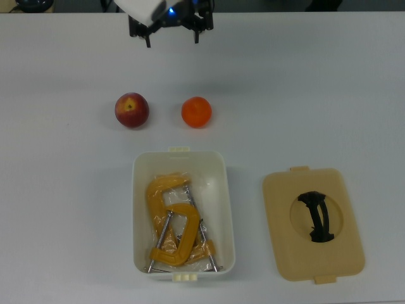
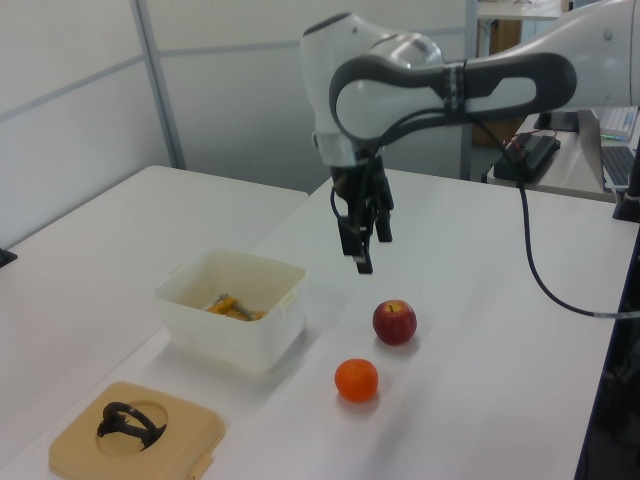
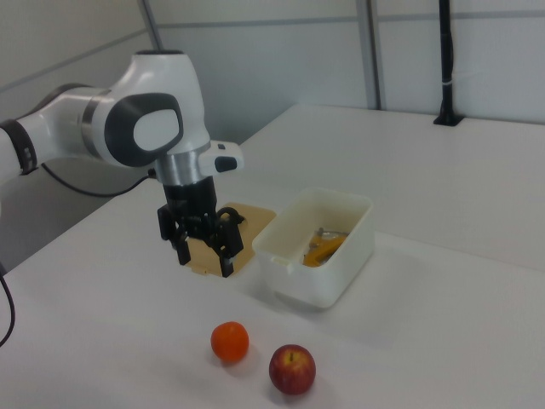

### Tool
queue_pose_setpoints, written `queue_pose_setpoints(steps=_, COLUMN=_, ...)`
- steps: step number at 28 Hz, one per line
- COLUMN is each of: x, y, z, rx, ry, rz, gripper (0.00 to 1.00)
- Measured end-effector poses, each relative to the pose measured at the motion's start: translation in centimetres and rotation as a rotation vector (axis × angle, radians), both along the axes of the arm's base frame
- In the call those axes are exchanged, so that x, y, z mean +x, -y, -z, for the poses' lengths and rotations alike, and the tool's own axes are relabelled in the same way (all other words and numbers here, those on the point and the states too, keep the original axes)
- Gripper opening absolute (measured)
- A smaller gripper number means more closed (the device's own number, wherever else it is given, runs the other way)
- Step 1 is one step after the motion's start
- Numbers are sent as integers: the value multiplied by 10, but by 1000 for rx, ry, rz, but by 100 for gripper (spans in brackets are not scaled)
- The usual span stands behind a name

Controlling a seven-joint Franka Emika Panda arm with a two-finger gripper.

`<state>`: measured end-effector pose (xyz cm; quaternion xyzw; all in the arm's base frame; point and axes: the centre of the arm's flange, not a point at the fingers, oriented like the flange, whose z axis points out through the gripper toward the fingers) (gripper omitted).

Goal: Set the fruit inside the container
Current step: 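Lower the open gripper down onto the orange, then close the gripper around the orange and lift it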

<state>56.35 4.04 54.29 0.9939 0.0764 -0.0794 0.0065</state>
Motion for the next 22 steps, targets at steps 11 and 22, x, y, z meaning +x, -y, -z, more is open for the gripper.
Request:
queue_pose_setpoints(steps=11, x=-2, y=-47, z=93, rx=13, ry=6, rz=-148, gripper=100)
queue_pose_setpoints(steps=22, x=3, y=-51, z=180, rx=-17, ry=-10, rz=-183, gripper=100)
